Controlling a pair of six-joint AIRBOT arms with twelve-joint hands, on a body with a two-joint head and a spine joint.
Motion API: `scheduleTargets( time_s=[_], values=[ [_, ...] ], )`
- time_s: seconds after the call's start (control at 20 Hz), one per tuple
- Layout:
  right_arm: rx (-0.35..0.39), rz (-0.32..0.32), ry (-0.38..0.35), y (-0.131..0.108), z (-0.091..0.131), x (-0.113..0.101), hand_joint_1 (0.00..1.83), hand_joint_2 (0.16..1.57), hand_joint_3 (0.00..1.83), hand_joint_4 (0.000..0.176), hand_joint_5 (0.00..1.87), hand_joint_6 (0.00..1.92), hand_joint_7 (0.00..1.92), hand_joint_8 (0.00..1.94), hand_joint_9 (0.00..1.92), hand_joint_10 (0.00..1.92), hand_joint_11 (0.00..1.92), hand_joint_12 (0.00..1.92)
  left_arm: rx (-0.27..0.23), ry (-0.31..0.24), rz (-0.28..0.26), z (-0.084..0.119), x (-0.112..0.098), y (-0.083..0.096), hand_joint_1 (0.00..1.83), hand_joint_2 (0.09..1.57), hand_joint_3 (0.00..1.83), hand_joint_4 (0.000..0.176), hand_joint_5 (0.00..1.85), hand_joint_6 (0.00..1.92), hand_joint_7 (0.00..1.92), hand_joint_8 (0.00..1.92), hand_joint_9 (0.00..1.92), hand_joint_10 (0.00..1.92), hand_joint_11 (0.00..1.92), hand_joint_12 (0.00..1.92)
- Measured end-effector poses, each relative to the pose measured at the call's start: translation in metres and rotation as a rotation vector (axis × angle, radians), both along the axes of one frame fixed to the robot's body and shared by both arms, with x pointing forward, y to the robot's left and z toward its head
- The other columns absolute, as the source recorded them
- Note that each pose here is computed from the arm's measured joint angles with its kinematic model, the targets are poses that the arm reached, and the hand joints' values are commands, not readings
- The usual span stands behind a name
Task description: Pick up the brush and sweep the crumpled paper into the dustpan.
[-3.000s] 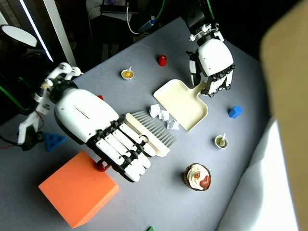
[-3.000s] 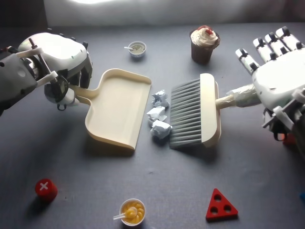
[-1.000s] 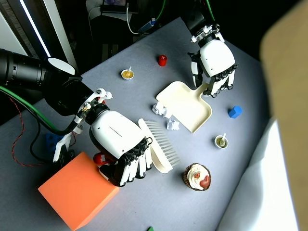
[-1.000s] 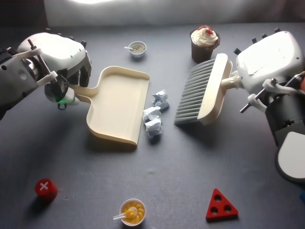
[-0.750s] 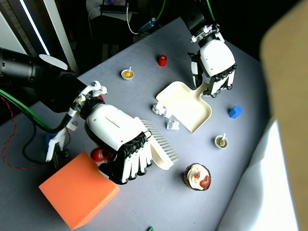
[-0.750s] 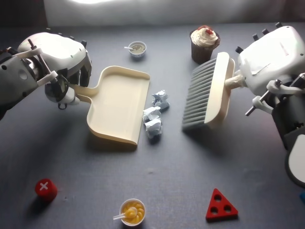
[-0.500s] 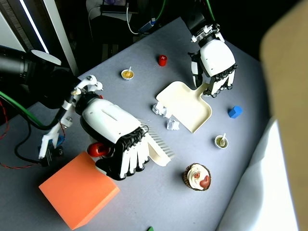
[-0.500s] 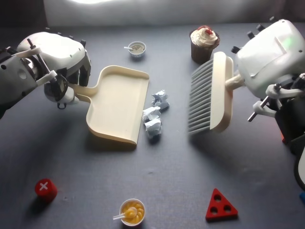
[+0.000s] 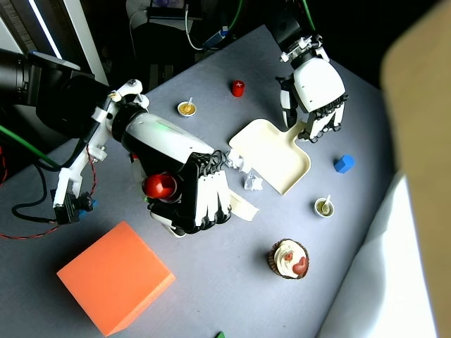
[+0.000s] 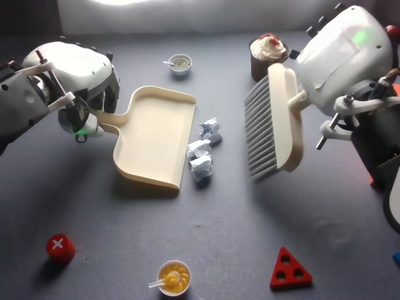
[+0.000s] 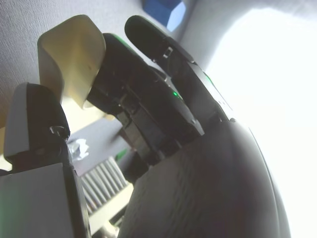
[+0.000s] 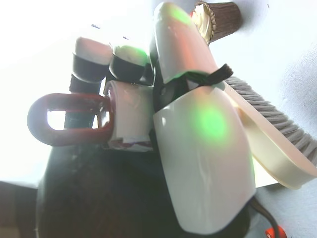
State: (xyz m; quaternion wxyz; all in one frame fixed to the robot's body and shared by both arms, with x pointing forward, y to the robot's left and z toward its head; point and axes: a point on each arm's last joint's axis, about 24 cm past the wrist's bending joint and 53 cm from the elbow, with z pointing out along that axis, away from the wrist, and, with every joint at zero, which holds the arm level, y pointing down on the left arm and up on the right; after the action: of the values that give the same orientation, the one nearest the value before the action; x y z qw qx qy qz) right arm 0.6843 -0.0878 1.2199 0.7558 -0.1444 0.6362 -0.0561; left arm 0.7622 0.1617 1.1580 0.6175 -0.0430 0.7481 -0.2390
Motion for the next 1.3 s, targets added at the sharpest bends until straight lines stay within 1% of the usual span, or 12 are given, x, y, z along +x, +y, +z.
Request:
scheduleTargets(
  time_s=[0.2, 0.4, 0.45, 0.5, 0.7, 0.75, 0.85, 0.9, 0.95, 1.0, 1.1, 1.3],
  values=[
    [-0.016, 0.037, 0.032, 0.017, 0.002, 0.004, 1.62, 1.17, 0.0, 0.176, 0.95, 1.92, 0.9, 1.94, 1.04, 1.92, 1.18, 1.92, 0.0, 0.0, -0.001, 0.0, 0.0, 0.0, 1.25, 1.05, 0.0, 0.009, 1.07, 0.9, 1.21, 0.53, 1.18, 0.0, 0.74, 0.77],
    [-0.052, 0.042, 0.078, 0.025, -0.007, 0.009, 1.59, 1.19, 0.0, 0.176, 0.93, 1.92, 0.93, 1.94, 1.05, 1.92, 1.17, 1.92, 0.001, 0.001, -0.001, 0.0, 0.0, 0.0, 1.25, 1.06, 0.0, 0.005, 1.03, 0.94, 1.21, 0.56, 1.18, 0.0, 0.74, 0.77],
    [-0.081, 0.038, 0.084, 0.026, -0.008, 0.009, 1.6, 1.19, 0.0, 0.176, 0.91, 1.92, 0.94, 1.94, 1.06, 1.92, 1.17, 1.92, 0.001, 0.001, -0.002, 0.0, 0.0, 0.0, 1.25, 1.06, 0.0, 0.008, 1.04, 0.93, 1.2, 0.57, 1.18, 0.0, 0.73, 0.77],
    [-0.101, 0.036, 0.078, 0.027, -0.007, 0.01, 1.6, 1.19, 0.0, 0.176, 0.91, 1.92, 0.94, 1.94, 1.06, 1.92, 1.17, 1.92, 0.001, 0.001, -0.002, 0.0, 0.0, 0.0, 1.25, 1.06, 0.0, 0.008, 1.04, 0.93, 1.2, 0.57, 1.18, 0.0, 0.73, 0.77],
    [-0.133, 0.035, 0.062, 0.029, -0.004, 0.012, 1.6, 1.2, 0.0, 0.176, 0.93, 1.92, 0.95, 1.94, 1.09, 1.92, 1.19, 1.92, 0.001, 0.001, -0.002, 0.0, 0.0, 0.0, 1.25, 1.06, 0.0, 0.008, 1.04, 0.94, 1.2, 0.57, 1.18, 0.0, 0.74, 0.78],
    [-0.152, 0.038, 0.048, 0.031, -0.003, 0.013, 1.6, 1.19, 0.0, 0.176, 0.94, 1.92, 0.95, 1.94, 1.08, 1.92, 1.19, 1.92, 0.001, 0.002, -0.002, 0.0, 0.0, 0.0, 1.25, 1.06, 0.0, 0.002, 1.03, 0.95, 1.21, 0.55, 1.19, 0.0, 0.76, 0.78],
    [-0.189, 0.045, 0.012, 0.039, 0.004, 0.014, 1.61, 1.19, 0.0, 0.169, 0.9, 1.92, 0.92, 1.94, 1.05, 1.92, 1.17, 1.92, 0.001, 0.002, -0.002, 0.0, 0.0, 0.0, 1.25, 1.06, 0.0, 0.0, 1.02, 0.97, 1.21, 0.55, 1.18, 0.0, 0.76, 0.77],
    [-0.197, 0.046, -0.002, 0.044, 0.006, 0.015, 1.61, 1.19, 0.0, 0.169, 0.9, 1.92, 0.92, 1.94, 1.05, 1.92, 1.17, 1.92, 0.001, 0.002, -0.002, 0.0, 0.0, 0.0, 1.25, 1.06, 0.0, 0.0, 1.02, 0.97, 1.21, 0.55, 1.18, 0.0, 0.76, 0.77],
    [-0.207, 0.057, -0.006, 0.052, 0.006, 0.013, 1.61, 1.19, 0.0, 0.176, 0.92, 1.92, 0.94, 1.94, 1.06, 1.92, 1.17, 1.92, 0.002, 0.002, -0.004, -0.001, 0.0, -0.001, 1.25, 1.05, 0.0, 0.0, 1.03, 0.95, 1.23, 0.51, 1.19, 0.0, 0.76, 0.75],
    [-0.211, 0.076, -0.005, 0.06, 0.004, 0.011, 1.6, 1.19, 0.0, 0.176, 0.92, 1.92, 0.94, 1.94, 1.06, 1.92, 1.18, 1.92, 0.002, 0.002, -0.003, -0.001, 0.0, -0.001, 1.25, 1.05, 0.0, 0.0, 1.04, 0.94, 1.23, 0.51, 1.19, 0.0, 0.76, 0.75],
    [-0.217, 0.086, -0.005, 0.068, 0.003, 0.01, 1.59, 1.19, 0.0, 0.176, 0.94, 1.92, 0.97, 1.94, 1.08, 1.92, 1.18, 1.92, 0.002, 0.002, -0.003, -0.001, 0.0, -0.001, 1.25, 1.05, 0.0, 0.004, 1.05, 0.92, 1.22, 0.52, 1.18, 0.0, 0.76, 0.75],
    [-0.232, 0.07, 0.001, 0.072, -0.001, 0.009, 1.61, 1.19, 0.0, 0.176, 0.9, 1.92, 0.96, 1.94, 1.08, 1.92, 1.2, 1.92, 0.003, 0.001, -0.005, -0.001, 0.0, -0.001, 1.25, 1.06, 0.0, 0.006, 1.04, 0.94, 1.19, 0.57, 1.18, 0.0, 0.75, 0.77]
  ],
)
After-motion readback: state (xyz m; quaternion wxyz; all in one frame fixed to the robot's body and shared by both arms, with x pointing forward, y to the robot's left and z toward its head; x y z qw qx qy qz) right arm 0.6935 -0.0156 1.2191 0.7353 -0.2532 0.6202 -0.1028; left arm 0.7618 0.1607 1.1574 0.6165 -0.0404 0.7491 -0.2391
